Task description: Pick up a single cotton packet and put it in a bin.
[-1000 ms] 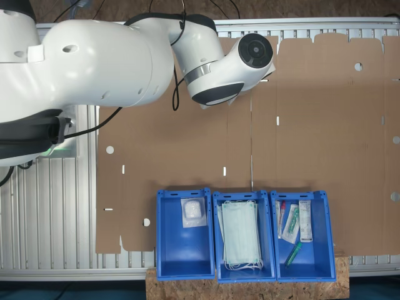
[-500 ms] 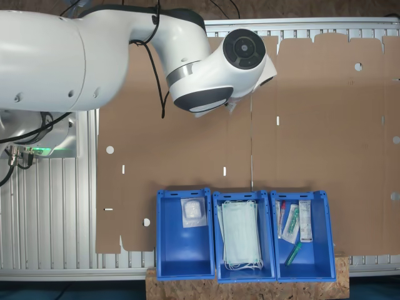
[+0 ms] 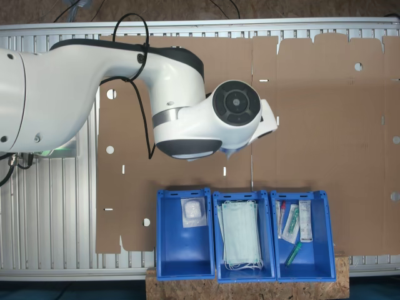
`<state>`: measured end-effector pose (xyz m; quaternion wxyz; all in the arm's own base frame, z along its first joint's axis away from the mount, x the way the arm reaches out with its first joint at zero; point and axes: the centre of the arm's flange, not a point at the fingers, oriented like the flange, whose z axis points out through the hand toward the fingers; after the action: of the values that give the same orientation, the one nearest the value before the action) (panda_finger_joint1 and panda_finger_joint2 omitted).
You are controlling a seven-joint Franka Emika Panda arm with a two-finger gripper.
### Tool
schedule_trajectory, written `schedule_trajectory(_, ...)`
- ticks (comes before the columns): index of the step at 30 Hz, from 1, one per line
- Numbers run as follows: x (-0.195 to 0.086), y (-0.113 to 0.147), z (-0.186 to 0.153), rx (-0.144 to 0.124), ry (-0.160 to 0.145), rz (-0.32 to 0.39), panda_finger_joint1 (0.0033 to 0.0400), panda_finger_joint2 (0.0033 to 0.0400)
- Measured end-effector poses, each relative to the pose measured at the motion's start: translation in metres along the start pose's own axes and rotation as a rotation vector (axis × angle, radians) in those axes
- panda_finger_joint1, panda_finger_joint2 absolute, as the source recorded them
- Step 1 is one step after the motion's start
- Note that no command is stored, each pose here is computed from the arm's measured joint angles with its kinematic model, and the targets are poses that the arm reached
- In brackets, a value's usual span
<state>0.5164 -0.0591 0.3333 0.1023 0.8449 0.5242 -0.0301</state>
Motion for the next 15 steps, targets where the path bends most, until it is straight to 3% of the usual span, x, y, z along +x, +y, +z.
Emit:
schedule_trajectory(5, -0.049, 0.013, -0.003, 0.009, -0.023, 0.057, 0.0056, 0.0056)
schedule_trajectory(15, -0.122, 0.024, -0.006, 0.023, -0.043, 0.124, 0.0056, 0.0056)
